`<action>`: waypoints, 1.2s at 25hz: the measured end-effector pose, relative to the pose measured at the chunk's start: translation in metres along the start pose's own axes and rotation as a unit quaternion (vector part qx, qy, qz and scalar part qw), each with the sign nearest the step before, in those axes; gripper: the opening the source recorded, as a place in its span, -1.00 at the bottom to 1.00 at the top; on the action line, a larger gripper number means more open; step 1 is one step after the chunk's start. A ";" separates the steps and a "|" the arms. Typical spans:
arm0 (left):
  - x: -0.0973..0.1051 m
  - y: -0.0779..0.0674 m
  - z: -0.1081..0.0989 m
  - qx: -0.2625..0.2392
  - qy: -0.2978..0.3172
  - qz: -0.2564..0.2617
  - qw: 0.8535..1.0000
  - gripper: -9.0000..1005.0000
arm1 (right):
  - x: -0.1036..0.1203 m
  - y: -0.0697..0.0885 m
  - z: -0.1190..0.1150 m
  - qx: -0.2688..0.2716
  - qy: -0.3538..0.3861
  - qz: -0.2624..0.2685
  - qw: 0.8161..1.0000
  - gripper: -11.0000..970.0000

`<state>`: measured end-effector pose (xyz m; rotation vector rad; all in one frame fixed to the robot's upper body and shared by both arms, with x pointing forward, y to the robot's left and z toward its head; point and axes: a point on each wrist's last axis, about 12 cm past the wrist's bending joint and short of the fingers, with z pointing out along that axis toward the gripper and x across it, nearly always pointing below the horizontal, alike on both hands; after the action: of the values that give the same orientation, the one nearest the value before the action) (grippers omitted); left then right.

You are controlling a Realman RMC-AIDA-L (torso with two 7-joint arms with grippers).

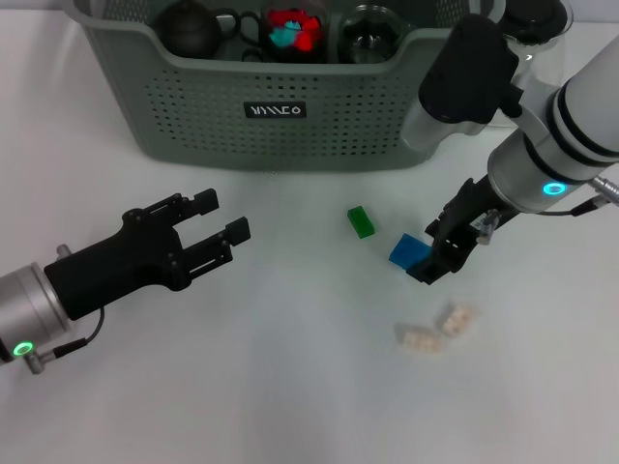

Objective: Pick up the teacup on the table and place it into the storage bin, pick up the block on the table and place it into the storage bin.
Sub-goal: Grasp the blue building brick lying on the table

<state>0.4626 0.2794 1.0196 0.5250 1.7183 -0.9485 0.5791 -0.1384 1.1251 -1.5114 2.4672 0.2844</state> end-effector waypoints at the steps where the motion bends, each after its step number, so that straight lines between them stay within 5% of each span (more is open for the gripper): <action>1: 0.000 0.000 0.000 0.000 0.000 0.000 1.000 0.32 | 0.000 0.000 0.001 0.000 -0.001 0.001 1.000 0.33; 30: 0.001 -0.002 0.003 0.004 -0.002 0.000 1.000 0.32 | 0.002 0.000 0.020 0.006 -0.010 0.020 1.000 0.27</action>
<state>0.4623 0.2760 1.0188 0.5274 1.7113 -0.9561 0.5802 -0.1349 1.1058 -1.4494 2.4809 0.2909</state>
